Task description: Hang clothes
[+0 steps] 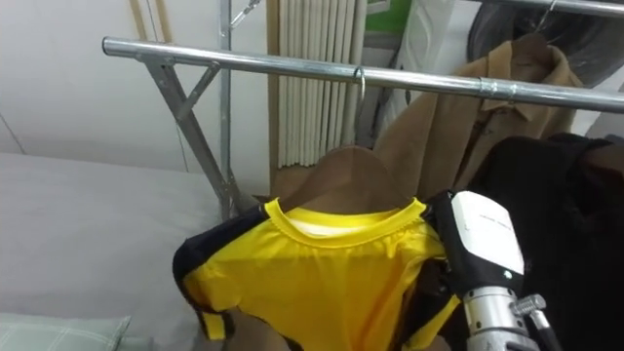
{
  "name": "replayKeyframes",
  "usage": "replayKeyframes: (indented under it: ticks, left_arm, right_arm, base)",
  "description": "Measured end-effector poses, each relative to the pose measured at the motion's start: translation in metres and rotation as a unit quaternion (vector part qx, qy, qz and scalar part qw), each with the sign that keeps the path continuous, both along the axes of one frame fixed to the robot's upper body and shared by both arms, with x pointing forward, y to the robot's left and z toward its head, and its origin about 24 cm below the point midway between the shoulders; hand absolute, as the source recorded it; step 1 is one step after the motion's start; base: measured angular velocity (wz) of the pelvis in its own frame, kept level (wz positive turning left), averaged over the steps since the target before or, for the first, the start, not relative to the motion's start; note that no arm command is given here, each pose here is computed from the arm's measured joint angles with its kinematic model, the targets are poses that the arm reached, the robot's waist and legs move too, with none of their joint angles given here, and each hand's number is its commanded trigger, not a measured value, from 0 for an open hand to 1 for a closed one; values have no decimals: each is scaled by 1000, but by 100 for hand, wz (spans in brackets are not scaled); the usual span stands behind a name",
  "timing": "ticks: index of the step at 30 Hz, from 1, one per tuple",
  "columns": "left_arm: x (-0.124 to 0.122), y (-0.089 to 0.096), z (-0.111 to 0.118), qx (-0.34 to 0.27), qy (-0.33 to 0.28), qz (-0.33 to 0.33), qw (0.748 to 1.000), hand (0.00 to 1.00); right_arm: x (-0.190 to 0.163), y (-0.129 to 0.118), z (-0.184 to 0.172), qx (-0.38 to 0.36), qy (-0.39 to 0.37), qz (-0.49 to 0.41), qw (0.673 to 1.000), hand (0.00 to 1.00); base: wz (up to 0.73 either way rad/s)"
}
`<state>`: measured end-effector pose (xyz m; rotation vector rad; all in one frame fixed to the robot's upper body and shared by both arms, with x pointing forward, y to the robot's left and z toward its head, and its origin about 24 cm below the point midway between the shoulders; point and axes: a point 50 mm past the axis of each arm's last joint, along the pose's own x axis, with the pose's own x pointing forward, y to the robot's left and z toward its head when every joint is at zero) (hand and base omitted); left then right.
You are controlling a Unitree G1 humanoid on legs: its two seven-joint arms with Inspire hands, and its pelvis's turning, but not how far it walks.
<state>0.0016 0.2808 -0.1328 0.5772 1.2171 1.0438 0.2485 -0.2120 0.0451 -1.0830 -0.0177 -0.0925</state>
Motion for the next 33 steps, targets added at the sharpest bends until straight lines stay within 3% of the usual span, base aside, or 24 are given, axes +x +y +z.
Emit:
replayKeyframes:
  ticks: [16, 33]
  left_arm:
    - [1, 0, -2, -27, 3, -43, 999, 0]
    - [-11, 2, -3, -42, 17, -45, 998, 0]
  right_arm:
    - [9, 7, -16, 13, 36, 22, 999, 100]
    - [23, -12, -23, 65, 59, -13, 996, 100]
  base:
    - [10]
    - [2]
